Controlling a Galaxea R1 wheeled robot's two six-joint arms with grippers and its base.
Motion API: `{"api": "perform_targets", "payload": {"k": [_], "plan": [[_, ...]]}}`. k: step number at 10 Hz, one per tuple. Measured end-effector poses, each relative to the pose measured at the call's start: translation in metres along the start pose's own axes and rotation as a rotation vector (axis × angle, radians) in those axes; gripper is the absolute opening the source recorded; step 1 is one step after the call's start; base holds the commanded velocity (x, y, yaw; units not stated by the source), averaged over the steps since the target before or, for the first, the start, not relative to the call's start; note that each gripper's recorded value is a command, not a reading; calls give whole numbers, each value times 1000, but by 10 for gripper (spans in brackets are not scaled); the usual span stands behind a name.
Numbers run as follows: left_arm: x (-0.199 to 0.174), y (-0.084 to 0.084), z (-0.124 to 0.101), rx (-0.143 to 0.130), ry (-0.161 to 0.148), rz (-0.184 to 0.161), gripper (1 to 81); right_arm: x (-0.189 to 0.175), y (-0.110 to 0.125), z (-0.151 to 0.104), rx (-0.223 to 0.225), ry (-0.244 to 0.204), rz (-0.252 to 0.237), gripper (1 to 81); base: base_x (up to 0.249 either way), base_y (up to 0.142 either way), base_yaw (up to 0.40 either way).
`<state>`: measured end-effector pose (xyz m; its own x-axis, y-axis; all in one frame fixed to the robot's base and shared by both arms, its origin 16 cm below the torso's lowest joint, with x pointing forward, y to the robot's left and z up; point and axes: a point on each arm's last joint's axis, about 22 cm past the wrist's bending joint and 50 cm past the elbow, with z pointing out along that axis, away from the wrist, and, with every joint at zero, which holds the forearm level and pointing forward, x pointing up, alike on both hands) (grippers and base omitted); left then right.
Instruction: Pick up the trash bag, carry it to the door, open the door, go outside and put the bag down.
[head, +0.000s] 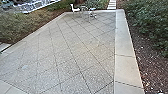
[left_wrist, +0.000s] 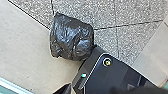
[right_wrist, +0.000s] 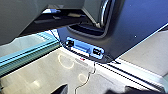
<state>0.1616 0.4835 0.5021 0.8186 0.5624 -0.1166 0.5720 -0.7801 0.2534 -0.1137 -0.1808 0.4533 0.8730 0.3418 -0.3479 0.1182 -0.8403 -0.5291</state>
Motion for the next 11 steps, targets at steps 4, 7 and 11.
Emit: {"api": "perform_targets", "payload": {"k": [4, 7, 11], "plan": [[-145, 26, 56, -64, -105, 96, 811, 34, 8, -17, -47, 94, -49, 811, 0, 0, 0], [-212, 24, 80, -56, -98, 170, 811, 66, 16, -34, -84, 178, -85, 811, 0, 0, 0], [-321, 53, 119, -64, -194, 360, 811, 69, 18, -36, -92, 228, -61, 811, 0, 0, 0]]}}
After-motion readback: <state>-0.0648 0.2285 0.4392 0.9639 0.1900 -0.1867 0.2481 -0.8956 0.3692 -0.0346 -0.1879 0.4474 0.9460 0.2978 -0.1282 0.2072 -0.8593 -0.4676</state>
